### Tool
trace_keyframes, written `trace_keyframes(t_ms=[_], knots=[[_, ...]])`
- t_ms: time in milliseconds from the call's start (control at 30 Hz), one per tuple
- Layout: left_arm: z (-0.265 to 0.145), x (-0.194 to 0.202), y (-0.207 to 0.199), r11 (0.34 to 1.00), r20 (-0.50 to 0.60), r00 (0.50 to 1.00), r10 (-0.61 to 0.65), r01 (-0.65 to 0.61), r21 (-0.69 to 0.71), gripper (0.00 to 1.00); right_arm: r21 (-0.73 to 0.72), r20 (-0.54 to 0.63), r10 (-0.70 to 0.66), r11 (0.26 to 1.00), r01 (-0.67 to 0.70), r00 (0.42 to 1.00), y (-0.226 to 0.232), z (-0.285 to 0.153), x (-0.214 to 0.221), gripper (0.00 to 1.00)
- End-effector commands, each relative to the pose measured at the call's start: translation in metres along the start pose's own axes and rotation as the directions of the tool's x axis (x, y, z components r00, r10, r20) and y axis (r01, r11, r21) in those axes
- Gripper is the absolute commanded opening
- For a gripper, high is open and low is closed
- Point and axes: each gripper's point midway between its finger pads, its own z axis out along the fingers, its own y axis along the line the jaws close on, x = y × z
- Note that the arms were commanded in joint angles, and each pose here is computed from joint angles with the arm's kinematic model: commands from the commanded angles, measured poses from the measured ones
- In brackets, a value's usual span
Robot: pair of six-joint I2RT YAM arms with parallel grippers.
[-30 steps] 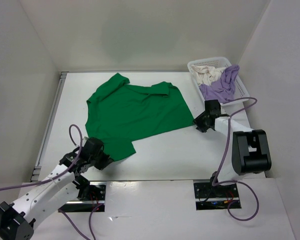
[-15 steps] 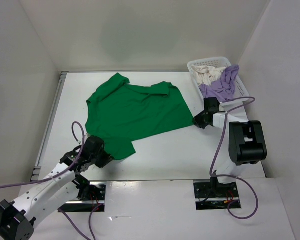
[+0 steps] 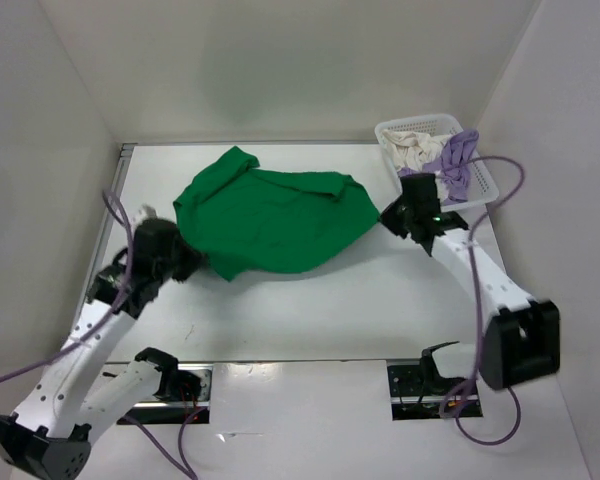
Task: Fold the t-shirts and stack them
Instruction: Flatten out the tshirt
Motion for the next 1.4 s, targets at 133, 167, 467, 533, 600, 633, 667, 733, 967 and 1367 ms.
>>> trace_keyframes(t_ms=[133,167,467,533,600,633,667,733,967,1367], knots=[[-0.089,-0.152,-0.114,0.967,0.387,0.91,0.146,-0.214,0.14,0.05,-0.254,0.317,-0.075,0.954,0.16,0.945,0.079,-0.193,-0.097,0.0],[-0.1,-0.165,-0.125,0.963,0.43,0.891,0.149,-0.229,0.142,0.05,-0.311,0.376,-0.054,0.933,0.181,0.925,0.097,-0.23,-0.116,0.0],[-0.277,-0.27,-0.225,0.893,0.783,0.62,0.046,-0.377,0.245,0.01,-0.503,0.568,0.004,0.793,0.343,0.823,0.18,-0.384,-0.183,0.0],[-0.303,-0.283,-0.238,0.88,0.825,0.565,-0.001,-0.391,0.27,0.01,-0.52,0.571,0.009,0.778,0.353,0.821,0.192,-0.386,-0.188,0.0],[-0.297,-0.287,-0.244,0.88,0.829,0.559,0.012,-0.4,0.257,0.01,-0.522,0.573,0.012,0.776,0.354,0.819,0.207,-0.376,-0.197,0.0],[-0.277,-0.29,-0.249,0.886,0.821,0.57,0.043,-0.401,0.233,0.01,-0.528,0.571,0.01,0.771,0.357,0.821,0.215,-0.369,-0.199,0.0],[-0.263,-0.289,-0.254,0.881,0.807,0.587,0.063,-0.412,0.231,0.01,-0.522,0.543,-0.021,0.774,0.357,0.839,0.225,-0.344,-0.198,0.0],[-0.211,-0.289,-0.259,0.892,0.762,0.632,0.145,-0.417,0.176,0.01,-0.522,0.523,-0.03,0.779,0.348,0.852,0.233,-0.322,-0.2,0.0],[-0.063,-0.3,-0.23,0.911,0.552,0.788,0.272,-0.396,0.117,0.03,-0.503,0.391,-0.118,0.803,0.319,0.913,0.262,-0.195,-0.186,0.0],[-0.102,-0.379,-0.267,0.838,0.601,0.799,0.035,-0.351,0.418,0.03,-0.67,0.469,0.034,0.665,0.33,0.882,0.324,-0.244,-0.233,0.0]])
